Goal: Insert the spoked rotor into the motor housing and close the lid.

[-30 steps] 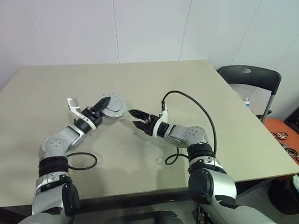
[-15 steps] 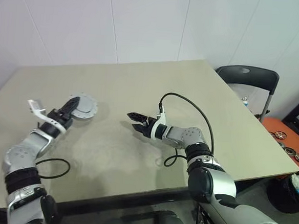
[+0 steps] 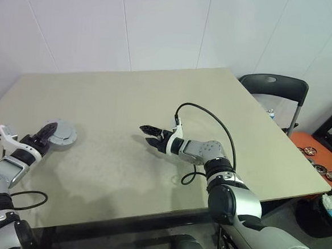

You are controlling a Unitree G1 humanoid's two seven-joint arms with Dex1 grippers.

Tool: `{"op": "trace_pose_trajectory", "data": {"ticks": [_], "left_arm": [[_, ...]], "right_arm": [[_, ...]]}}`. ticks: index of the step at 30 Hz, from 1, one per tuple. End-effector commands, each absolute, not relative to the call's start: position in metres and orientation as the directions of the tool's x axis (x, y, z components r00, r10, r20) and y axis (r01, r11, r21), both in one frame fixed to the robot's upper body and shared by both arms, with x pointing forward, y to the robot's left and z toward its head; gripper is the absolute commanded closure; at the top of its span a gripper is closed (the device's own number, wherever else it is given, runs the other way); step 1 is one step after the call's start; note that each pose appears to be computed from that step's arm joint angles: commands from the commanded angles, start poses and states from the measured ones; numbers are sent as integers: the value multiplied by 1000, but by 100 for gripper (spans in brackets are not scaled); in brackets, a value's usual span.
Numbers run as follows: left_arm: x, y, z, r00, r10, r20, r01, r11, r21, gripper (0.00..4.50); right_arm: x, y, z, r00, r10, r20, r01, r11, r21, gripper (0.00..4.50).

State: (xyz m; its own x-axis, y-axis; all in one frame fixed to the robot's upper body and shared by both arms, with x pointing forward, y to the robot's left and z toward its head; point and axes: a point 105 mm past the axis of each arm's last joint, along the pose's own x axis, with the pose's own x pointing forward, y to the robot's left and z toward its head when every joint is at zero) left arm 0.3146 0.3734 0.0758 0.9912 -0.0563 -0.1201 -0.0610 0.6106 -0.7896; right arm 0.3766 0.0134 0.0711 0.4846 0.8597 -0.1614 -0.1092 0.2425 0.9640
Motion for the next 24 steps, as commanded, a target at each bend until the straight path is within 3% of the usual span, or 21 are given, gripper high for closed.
{"op": "trace_pose_trajectory", "data": {"ticks": [1,11,14,17,24], "left_arm": [[323,384,104,998,-54,-32,12,663,-749,202],[307,400,56,974,11,-226,-158,750,-642,202],[294,411,42,955,50,-293,-224,771,-596,142],[275,424,35,937,75,-342,-271,772,-574,52],[224,470,62,926,137,-352,-314,798,-515,52]], "right_arm": [[382,15,85,490,861,-134,-153,236,960,78],[384,12,82,506,848,-155,-149,263,953,78],[384,13,80,511,844,-163,-143,270,952,74],[383,15,80,502,851,-154,-146,259,955,74],[380,19,77,493,856,-155,-147,258,955,74]]}}
